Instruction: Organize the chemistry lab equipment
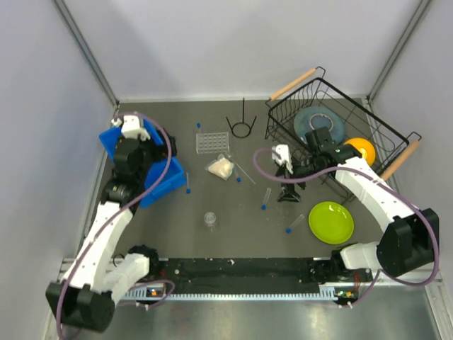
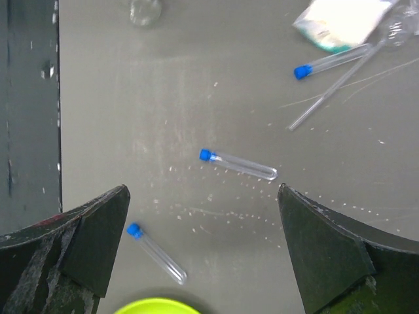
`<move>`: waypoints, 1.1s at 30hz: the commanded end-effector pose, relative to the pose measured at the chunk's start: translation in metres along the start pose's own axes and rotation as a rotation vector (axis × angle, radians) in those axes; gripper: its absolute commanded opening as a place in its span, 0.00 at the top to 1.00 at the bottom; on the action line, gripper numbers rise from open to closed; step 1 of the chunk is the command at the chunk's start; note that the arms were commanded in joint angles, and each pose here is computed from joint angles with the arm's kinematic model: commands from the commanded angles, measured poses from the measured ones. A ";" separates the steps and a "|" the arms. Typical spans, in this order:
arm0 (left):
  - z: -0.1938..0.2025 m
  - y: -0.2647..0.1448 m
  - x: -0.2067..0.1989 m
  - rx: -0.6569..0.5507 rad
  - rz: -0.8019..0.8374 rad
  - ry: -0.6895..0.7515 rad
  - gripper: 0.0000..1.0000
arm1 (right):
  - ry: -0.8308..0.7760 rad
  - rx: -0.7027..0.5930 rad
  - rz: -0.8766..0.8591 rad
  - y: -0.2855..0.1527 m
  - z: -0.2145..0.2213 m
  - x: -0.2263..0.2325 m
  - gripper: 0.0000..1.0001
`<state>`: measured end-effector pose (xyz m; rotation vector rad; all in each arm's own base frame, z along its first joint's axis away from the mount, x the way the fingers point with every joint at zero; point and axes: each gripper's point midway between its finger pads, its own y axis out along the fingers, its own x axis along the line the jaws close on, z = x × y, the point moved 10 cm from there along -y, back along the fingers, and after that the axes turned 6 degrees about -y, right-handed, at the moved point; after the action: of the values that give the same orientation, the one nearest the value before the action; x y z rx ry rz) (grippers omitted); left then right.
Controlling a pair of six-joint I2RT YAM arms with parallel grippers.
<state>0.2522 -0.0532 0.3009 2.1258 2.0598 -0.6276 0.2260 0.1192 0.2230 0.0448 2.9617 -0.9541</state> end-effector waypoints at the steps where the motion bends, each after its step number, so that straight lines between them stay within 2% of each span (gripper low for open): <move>1: 0.024 -0.043 0.005 0.120 0.090 -0.055 0.01 | -0.244 0.161 -0.122 0.001 0.009 0.008 0.03; 3: 0.031 -0.065 0.007 0.138 0.128 -0.059 0.01 | -0.280 0.272 -0.144 0.006 0.017 0.014 0.02; 6: 0.036 -0.089 0.010 0.131 0.157 -0.072 0.01 | -0.349 0.360 -0.196 0.010 0.032 0.030 0.01; 9: 0.042 -0.109 0.014 0.137 0.161 -0.092 0.01 | -0.370 0.381 -0.201 0.011 0.046 0.043 0.03; 14: 0.055 -0.130 0.016 0.146 0.188 -0.169 0.01 | -0.360 0.419 -0.181 0.014 0.067 0.054 0.13; 18: 0.064 -0.132 0.015 0.171 0.203 -0.250 0.01 | -0.369 0.480 -0.167 0.019 0.089 0.060 0.19; 26: 0.077 -0.126 0.013 0.216 0.218 -0.343 0.02 | -0.407 0.498 -0.163 0.029 0.104 0.061 0.25; 33: 0.078 -0.126 0.013 0.228 0.221 -0.355 0.02 | -0.416 0.529 -0.189 0.036 0.113 0.057 0.42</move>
<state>0.1119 -0.0589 0.2465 2.1275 1.6569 -1.1569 0.1655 0.0776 0.1115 -0.3605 2.3426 -1.5528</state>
